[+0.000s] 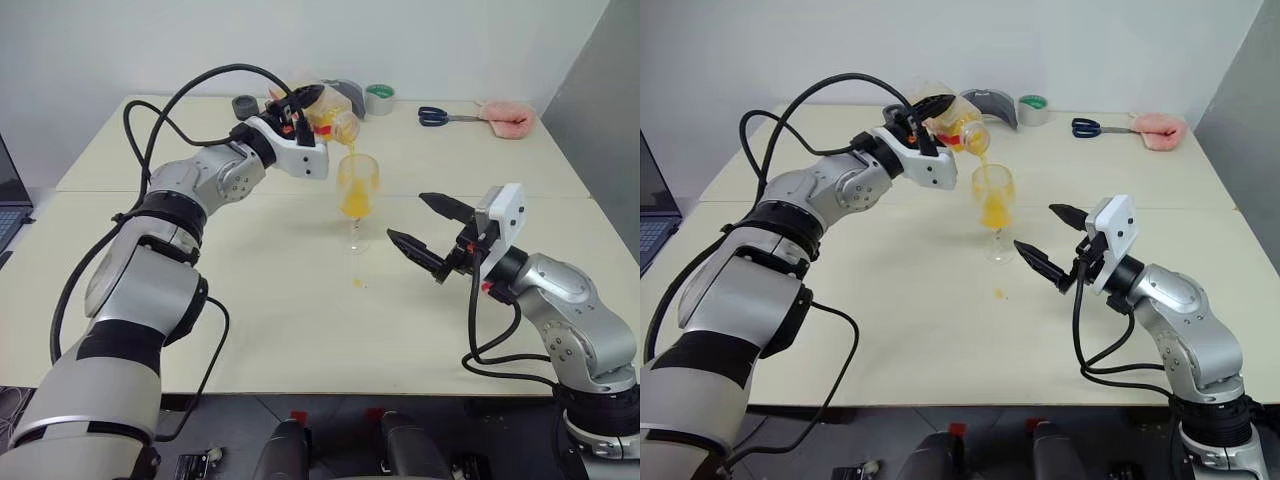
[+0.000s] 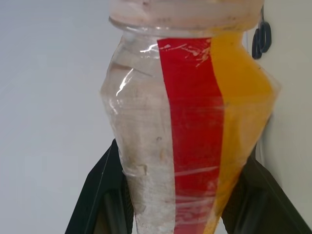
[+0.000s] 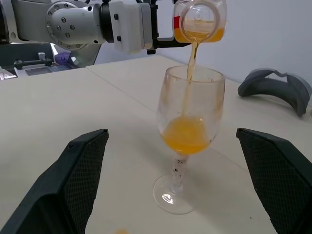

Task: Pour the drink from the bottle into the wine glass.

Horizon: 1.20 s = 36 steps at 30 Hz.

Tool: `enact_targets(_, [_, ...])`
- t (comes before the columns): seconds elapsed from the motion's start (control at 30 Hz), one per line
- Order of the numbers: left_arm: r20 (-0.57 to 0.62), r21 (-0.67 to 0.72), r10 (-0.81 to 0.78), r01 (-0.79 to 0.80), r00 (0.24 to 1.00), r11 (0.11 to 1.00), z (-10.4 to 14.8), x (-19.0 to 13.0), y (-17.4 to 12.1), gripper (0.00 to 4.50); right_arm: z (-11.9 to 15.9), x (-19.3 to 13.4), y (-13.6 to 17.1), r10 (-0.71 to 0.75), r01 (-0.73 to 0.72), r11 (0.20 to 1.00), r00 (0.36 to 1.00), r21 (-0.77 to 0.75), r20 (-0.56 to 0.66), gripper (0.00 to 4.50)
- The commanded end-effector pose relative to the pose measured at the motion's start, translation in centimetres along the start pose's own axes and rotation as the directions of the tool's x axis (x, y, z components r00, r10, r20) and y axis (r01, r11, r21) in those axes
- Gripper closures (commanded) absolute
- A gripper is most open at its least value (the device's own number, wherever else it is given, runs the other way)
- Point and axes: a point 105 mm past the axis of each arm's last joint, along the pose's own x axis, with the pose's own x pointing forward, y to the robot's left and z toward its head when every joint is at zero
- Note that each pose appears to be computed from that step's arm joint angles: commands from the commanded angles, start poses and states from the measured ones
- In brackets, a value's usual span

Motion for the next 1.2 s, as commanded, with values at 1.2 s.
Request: enact_targets(1.2, [0.019,0.100,0.078,-0.080,0.997,0.992,0.18,1.04,3.47,2.70,0.27,-0.03,0.90,0.000,0.000,1.000,0.999,0.000,0.033,0.00])
